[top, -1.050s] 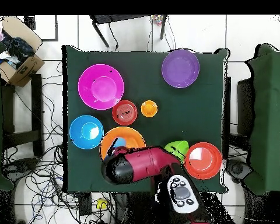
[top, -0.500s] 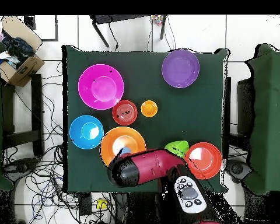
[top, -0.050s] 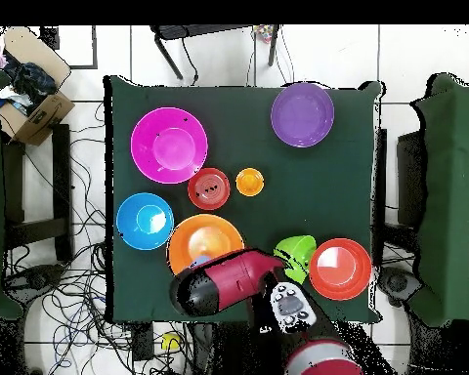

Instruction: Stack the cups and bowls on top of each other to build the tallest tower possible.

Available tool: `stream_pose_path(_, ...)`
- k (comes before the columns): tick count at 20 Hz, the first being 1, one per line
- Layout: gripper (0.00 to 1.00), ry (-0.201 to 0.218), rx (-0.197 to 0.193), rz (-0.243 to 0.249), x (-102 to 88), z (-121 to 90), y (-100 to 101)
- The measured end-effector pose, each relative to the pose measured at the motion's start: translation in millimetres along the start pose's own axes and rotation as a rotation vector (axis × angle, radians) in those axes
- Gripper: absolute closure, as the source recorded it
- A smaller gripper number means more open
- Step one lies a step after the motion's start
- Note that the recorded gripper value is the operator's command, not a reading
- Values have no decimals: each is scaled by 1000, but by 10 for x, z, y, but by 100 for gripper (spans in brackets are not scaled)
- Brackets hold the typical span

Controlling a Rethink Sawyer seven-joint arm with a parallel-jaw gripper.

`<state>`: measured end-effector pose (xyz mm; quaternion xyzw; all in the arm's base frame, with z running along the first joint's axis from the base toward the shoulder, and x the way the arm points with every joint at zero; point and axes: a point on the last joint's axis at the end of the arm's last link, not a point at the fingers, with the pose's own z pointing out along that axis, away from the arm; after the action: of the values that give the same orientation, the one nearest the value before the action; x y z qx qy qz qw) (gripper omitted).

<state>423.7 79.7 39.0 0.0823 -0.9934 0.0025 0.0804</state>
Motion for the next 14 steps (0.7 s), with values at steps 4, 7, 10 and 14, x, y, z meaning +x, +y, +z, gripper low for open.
stream_pose_path(4, 100, 16, 6, -42, -24, 159, 122)
stream_pose_path(7, 100, 30, 13, -67, 15, 237, 181)
stream_pose_path(10, 100, 36, 27, -77, 51, 249, 187)
stream_pose_path(14, 100, 31, 35, -72, 47, 225, 153)
